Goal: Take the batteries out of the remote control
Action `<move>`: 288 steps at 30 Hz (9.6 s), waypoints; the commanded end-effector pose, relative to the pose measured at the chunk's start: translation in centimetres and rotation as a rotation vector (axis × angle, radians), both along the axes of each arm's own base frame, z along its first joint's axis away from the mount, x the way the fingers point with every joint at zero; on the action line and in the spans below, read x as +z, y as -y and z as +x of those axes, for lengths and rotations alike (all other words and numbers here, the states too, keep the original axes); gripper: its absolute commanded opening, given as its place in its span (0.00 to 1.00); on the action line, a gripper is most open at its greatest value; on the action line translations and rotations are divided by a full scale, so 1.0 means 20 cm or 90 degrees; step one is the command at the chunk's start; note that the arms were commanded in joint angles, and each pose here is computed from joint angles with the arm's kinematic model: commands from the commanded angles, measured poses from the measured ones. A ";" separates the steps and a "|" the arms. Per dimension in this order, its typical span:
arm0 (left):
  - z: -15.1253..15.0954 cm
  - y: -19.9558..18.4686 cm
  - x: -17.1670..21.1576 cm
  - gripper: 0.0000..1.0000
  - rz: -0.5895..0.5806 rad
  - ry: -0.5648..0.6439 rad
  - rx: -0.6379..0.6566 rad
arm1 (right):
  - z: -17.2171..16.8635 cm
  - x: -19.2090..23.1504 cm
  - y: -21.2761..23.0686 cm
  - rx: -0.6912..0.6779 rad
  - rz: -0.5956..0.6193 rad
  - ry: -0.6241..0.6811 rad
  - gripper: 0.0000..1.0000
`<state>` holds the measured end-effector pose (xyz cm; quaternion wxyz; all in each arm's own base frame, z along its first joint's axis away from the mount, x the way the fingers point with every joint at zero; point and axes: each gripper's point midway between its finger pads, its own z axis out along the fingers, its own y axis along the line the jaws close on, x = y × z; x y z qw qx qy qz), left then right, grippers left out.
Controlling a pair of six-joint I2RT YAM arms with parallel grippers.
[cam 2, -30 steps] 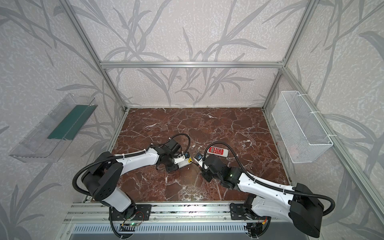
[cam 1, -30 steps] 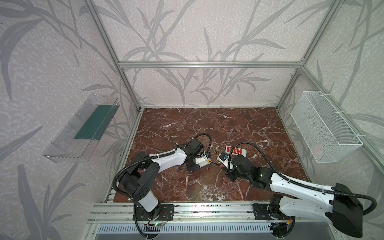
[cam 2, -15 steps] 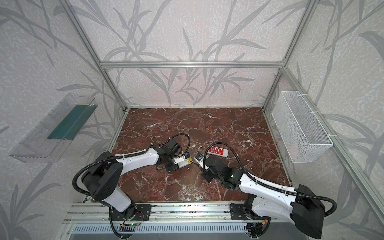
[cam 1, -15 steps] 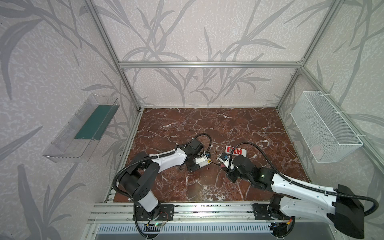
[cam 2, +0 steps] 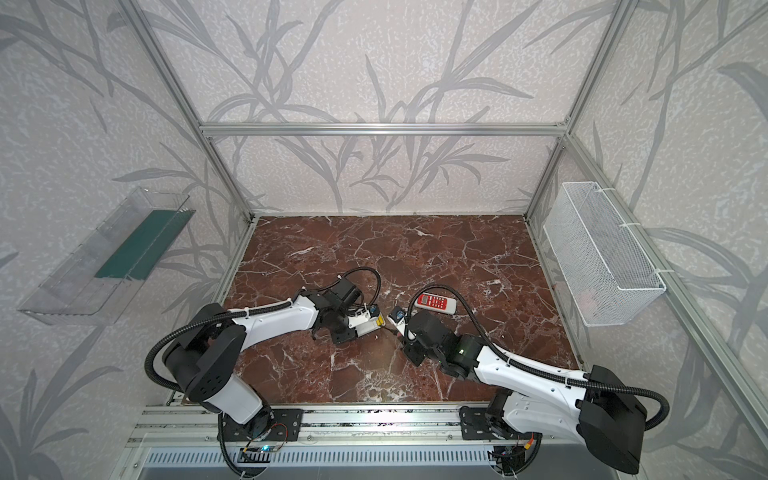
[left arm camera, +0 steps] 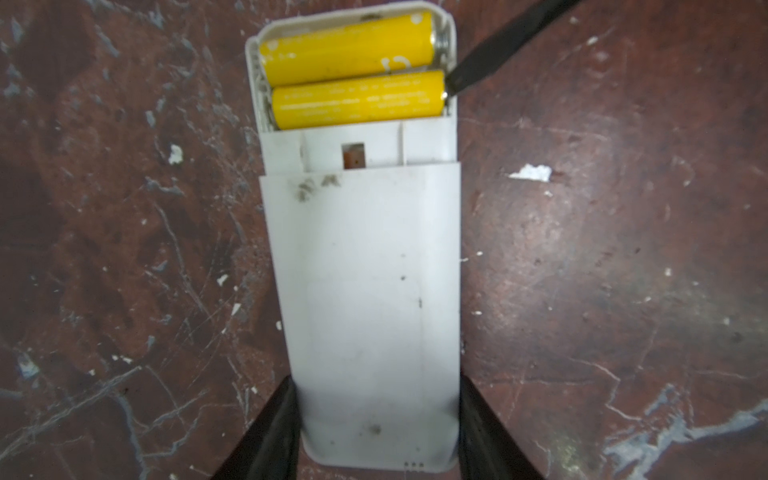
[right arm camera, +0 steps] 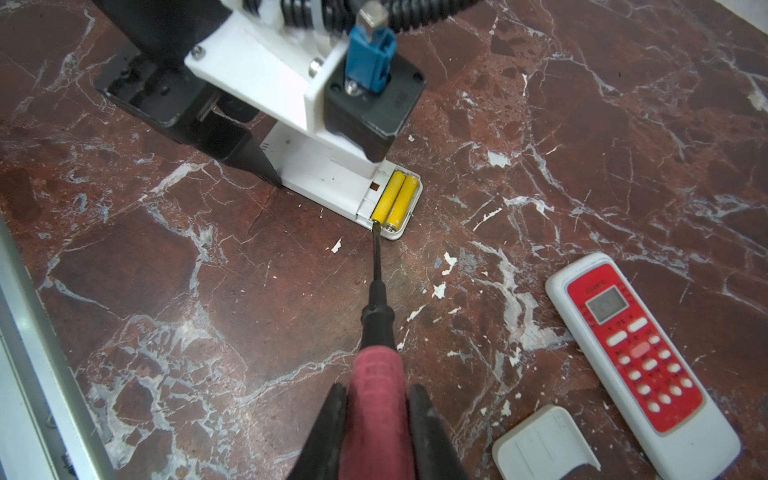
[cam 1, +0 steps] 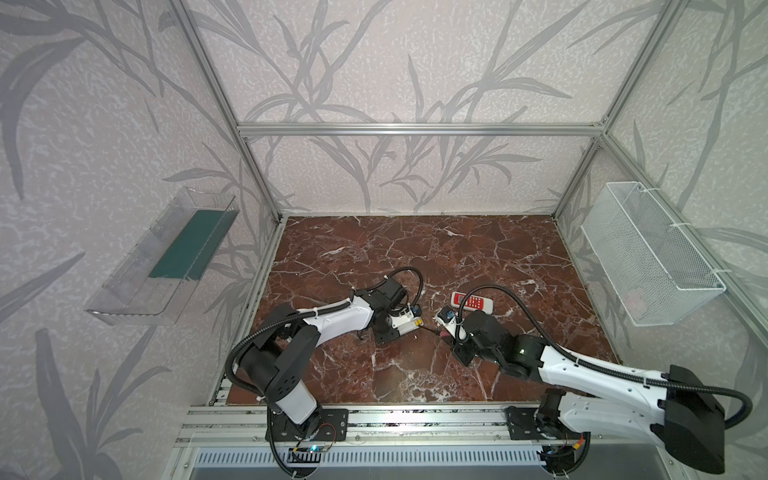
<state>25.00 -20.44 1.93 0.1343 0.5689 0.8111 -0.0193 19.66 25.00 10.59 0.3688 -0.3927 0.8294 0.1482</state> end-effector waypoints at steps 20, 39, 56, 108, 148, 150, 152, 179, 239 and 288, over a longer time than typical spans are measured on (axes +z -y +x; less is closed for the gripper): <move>-0.08 0.02 -0.01 0.42 -0.009 -0.035 -0.042 | -0.03 -0.18 0.02 -0.103 0.038 0.037 0.00; -0.11 0.03 -0.01 0.41 -0.005 -0.045 -0.058 | -0.04 -0.33 -0.08 -0.112 0.036 0.073 0.00; -0.08 0.02 0.00 0.40 0.006 -0.035 -0.039 | -0.15 -0.31 0.05 -0.095 -0.038 0.012 0.00; -0.14 0.03 -0.01 0.38 -0.002 -0.062 -0.060 | -0.08 -0.35 0.03 -0.168 0.046 0.034 0.00; -0.09 0.00 0.00 0.37 0.027 -0.046 -0.039 | -0.05 -0.41 0.07 -0.209 0.065 0.045 0.00; -0.09 -0.01 0.00 0.37 0.028 -0.044 -0.040 | -0.05 -0.41 0.07 -0.212 0.063 0.045 0.00; -0.09 -0.01 0.01 0.38 0.028 -0.041 -0.041 | -0.05 -0.42 0.08 -0.215 0.063 0.046 0.00; 0.04 -0.10 0.08 0.99 0.068 0.047 0.023 | -0.05 -0.29 0.02 -0.167 0.039 0.053 0.00; -0.18 0.07 -0.01 0.54 0.033 -0.136 0.033 | -0.13 -0.26 -0.03 -0.177 -0.054 -0.107 0.00; -0.13 0.12 0.17 0.99 -0.022 -0.095 0.214 | -0.09 -0.28 -0.01 -0.210 -0.047 -0.131 0.00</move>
